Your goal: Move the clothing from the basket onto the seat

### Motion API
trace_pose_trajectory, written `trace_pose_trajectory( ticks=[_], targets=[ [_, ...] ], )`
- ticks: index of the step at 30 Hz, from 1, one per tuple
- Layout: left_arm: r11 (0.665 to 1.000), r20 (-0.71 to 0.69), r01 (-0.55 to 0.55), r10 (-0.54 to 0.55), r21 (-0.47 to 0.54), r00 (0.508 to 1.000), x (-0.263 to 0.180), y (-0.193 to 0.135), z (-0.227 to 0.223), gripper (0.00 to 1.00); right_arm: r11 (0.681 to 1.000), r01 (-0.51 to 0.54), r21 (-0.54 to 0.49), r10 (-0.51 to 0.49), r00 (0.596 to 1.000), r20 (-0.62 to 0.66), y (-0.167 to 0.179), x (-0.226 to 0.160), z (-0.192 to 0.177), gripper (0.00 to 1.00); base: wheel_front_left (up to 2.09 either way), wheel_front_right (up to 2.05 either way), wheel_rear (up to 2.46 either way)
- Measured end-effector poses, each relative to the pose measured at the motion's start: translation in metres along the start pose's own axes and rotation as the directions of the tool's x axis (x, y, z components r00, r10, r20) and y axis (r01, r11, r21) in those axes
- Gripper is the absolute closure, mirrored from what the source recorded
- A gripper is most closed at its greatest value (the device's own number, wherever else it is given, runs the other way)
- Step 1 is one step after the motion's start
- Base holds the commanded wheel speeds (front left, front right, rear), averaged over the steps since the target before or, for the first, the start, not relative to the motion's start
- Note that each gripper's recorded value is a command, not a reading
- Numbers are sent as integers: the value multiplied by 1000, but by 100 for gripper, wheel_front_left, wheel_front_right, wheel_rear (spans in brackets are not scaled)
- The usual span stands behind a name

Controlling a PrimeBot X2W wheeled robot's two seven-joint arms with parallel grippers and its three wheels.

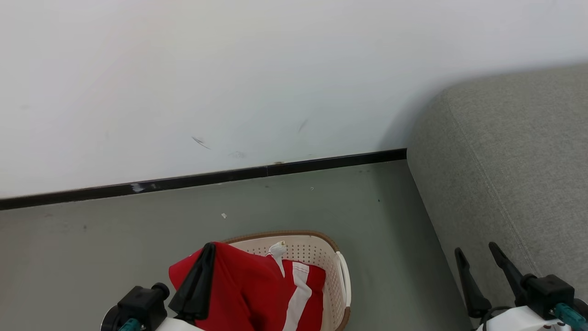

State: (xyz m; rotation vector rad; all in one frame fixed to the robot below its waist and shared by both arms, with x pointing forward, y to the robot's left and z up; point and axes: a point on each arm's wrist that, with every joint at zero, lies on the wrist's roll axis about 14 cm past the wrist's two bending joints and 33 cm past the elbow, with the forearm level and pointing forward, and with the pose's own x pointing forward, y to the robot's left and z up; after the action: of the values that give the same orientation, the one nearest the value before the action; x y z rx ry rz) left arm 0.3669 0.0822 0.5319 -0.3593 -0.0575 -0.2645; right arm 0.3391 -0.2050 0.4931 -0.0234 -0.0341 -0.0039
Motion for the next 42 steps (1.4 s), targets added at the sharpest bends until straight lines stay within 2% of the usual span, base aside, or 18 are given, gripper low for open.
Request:
trace_pose_trajectory(
  ticks=[11, 23, 24, 25, 26, 33, 42],
  targets=[
    [998, -75, 57, -56, 11, 996, 17, -11, -17, 100, 999, 33, 6, -33, 999, -34, -8, -2, -10, 0, 0, 0, 0],
    [998, -195, 56, -49, 33, 980, 35, 1, -51, 100, 998, 57, 4, -56, 996, -66, -14, 3, -19, 0, 0, 0, 0],
    [998, -200, 50, -41, 37, 979, 37, 3, -53, 90, 998, 57, 4, -57, 996, -66, -14, 4, -19, 0, 0, 0, 0],
    [998, -202, 43, -34, 41, 979, 39, 5, -54, 52, 998, 58, 4, -57, 996, -66, -14, 6, -19, 0, 0, 0, 0],
    [998, -206, 37, -27, 43, 978, 41, 7, -56, 0, 998, 58, 3, -58, 996, -65, -15, 7, -19, 0, 0, 0, 0],
    [998, -274, 32, -17, 51, 962, 43, 12, -77, 0, 998, 60, -2, -60, 996, -61, -16, 18, -19, 0, 0, 0, 0],
    [998, -268, 32, -17, 49, 963, 53, 14, -80, 0, 999, 50, -4, -51, 997, -57, -15, 31, -19, 0, 0, 0, 0]
  ],
)
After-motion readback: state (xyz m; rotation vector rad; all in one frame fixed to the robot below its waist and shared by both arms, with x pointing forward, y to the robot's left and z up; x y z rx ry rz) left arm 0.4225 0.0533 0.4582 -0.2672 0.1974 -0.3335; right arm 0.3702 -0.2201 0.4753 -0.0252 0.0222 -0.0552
